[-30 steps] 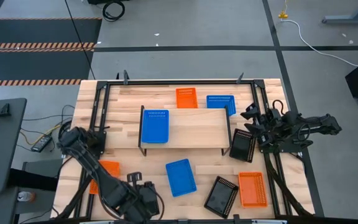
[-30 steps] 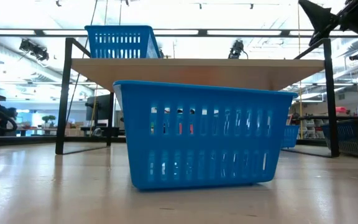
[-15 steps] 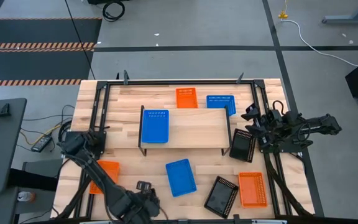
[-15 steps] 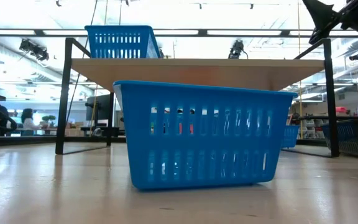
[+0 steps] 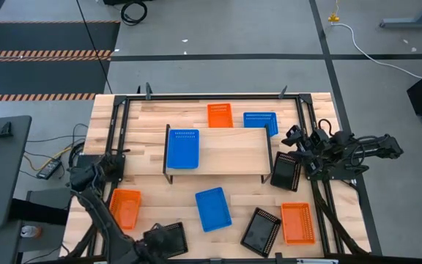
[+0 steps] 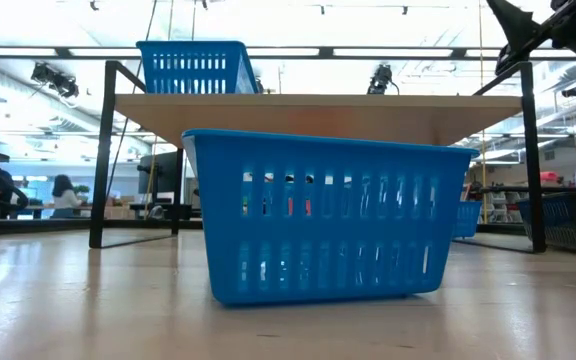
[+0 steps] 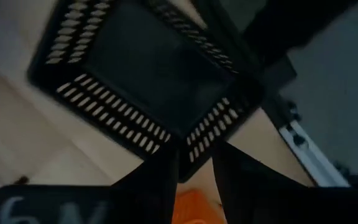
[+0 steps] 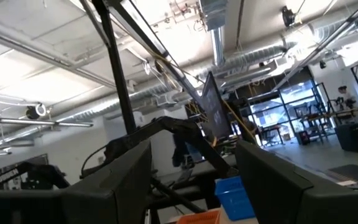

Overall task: Stack baskets on shelf by color
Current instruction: Put the bottom left black basket on the shelf

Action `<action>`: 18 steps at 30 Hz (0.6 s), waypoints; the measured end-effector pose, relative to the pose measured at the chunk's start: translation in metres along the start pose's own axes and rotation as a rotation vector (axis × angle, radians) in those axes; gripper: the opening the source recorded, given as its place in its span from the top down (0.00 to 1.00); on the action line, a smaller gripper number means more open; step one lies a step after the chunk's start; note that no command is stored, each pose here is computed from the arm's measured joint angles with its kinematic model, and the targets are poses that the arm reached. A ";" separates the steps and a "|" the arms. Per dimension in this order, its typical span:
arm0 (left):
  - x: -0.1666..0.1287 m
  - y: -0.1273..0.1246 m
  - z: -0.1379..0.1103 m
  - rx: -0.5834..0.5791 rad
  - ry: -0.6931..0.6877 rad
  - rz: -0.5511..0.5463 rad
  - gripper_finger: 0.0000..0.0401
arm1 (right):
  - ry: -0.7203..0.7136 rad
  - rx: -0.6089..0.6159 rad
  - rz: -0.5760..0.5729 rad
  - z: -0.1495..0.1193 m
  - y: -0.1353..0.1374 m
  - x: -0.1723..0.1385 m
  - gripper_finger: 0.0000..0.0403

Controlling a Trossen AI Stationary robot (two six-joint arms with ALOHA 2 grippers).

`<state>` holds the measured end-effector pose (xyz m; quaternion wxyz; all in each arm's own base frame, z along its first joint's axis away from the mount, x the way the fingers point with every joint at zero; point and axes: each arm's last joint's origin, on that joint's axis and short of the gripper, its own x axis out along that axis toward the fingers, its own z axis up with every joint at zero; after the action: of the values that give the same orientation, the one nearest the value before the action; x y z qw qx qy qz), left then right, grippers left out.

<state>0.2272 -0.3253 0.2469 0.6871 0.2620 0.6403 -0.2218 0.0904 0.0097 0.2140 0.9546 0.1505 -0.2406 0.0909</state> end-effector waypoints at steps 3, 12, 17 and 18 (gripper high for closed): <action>0.009 -0.005 0.000 0.080 0.049 -0.004 0.73 | 0.001 0.000 -0.001 0.000 0.000 0.000 0.40; 0.041 -0.015 0.003 0.237 0.174 -0.043 0.61 | 0.025 0.031 0.004 -0.002 0.000 0.000 0.40; 0.042 -0.017 0.004 0.250 0.163 -0.042 0.54 | 0.030 0.029 0.007 -0.003 0.000 0.000 0.40; 0.042 -0.017 0.004 0.259 0.162 -0.038 0.52 | 0.030 0.027 0.008 -0.003 0.000 0.000 0.40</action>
<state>0.2228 -0.3398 0.2043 0.5895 0.3534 0.6643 -0.2938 0.0915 0.0102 0.2118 0.9556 0.1610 -0.2258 0.1000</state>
